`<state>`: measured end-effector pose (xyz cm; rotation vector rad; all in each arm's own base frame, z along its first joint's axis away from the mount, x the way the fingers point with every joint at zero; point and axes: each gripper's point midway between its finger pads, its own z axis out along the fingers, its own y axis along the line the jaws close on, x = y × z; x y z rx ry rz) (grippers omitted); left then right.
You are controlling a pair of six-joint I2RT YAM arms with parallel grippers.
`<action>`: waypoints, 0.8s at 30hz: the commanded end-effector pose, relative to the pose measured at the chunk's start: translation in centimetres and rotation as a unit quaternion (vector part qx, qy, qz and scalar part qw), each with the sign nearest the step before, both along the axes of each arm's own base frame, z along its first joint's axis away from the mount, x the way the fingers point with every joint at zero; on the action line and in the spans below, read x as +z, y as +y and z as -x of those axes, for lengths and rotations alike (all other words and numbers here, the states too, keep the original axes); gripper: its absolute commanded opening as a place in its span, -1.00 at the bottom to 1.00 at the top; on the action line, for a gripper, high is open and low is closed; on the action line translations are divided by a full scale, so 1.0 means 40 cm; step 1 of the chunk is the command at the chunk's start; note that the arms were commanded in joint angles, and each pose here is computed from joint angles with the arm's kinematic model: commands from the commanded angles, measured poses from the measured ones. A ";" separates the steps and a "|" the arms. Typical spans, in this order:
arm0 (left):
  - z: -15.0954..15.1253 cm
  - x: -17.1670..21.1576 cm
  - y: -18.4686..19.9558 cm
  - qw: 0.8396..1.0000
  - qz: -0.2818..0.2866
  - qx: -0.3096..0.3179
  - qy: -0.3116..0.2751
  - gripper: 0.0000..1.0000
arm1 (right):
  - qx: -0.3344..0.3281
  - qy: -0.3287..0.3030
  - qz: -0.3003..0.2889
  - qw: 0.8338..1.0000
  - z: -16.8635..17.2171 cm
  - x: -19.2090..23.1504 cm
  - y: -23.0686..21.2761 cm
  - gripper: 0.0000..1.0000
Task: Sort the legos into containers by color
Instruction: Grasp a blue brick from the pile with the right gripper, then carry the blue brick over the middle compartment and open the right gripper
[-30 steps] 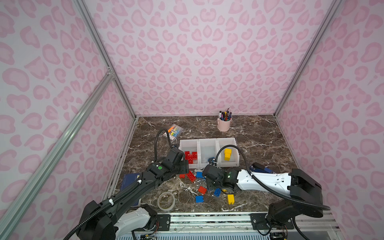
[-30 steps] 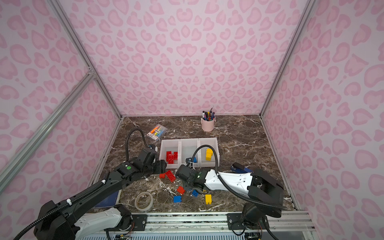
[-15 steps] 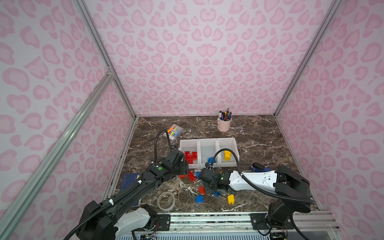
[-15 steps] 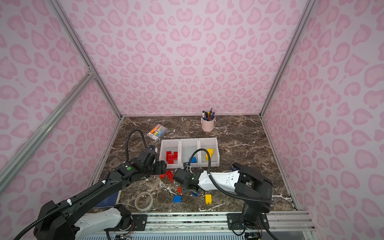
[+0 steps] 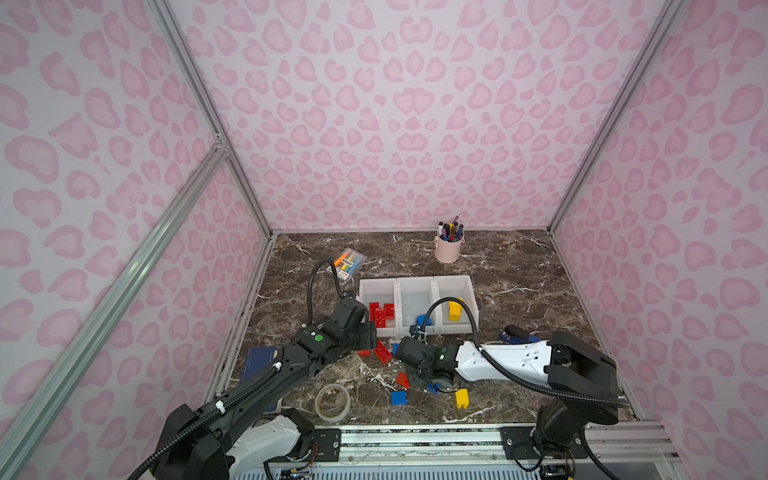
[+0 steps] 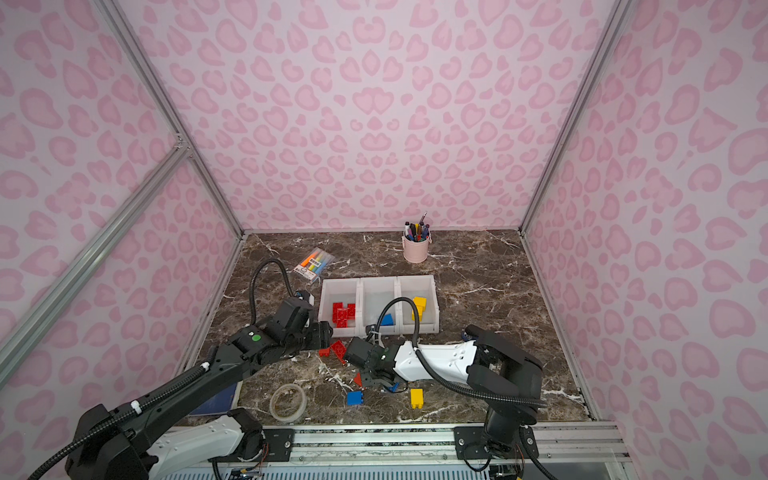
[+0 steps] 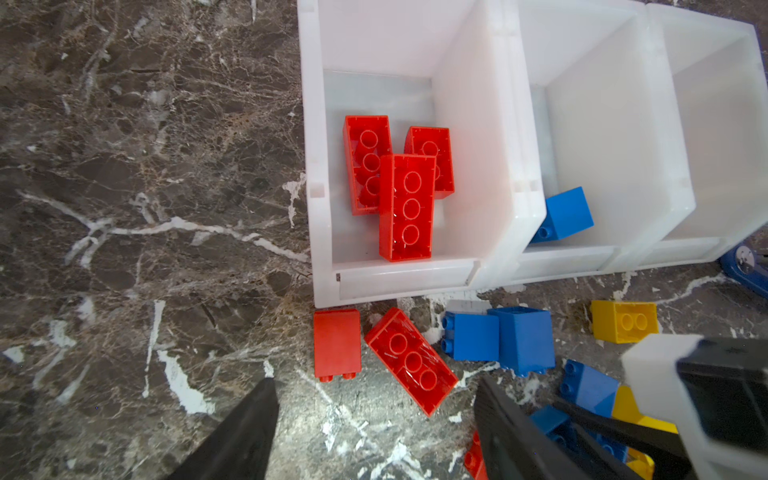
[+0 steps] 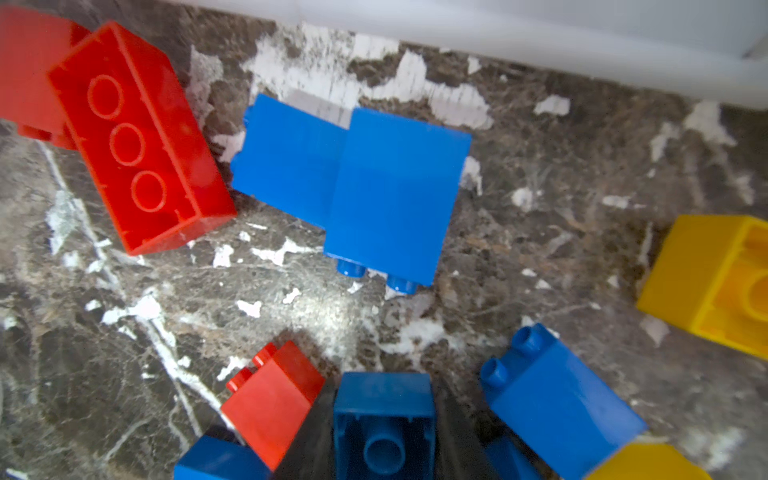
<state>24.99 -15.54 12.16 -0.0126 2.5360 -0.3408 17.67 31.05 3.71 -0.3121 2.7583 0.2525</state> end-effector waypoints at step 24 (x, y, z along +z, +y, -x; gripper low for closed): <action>0.057 -0.006 0.038 0.999 0.021 0.024 0.006 0.53 | 0.017 -0.065 -0.014 0.998 -0.404 0.167 0.000 -0.43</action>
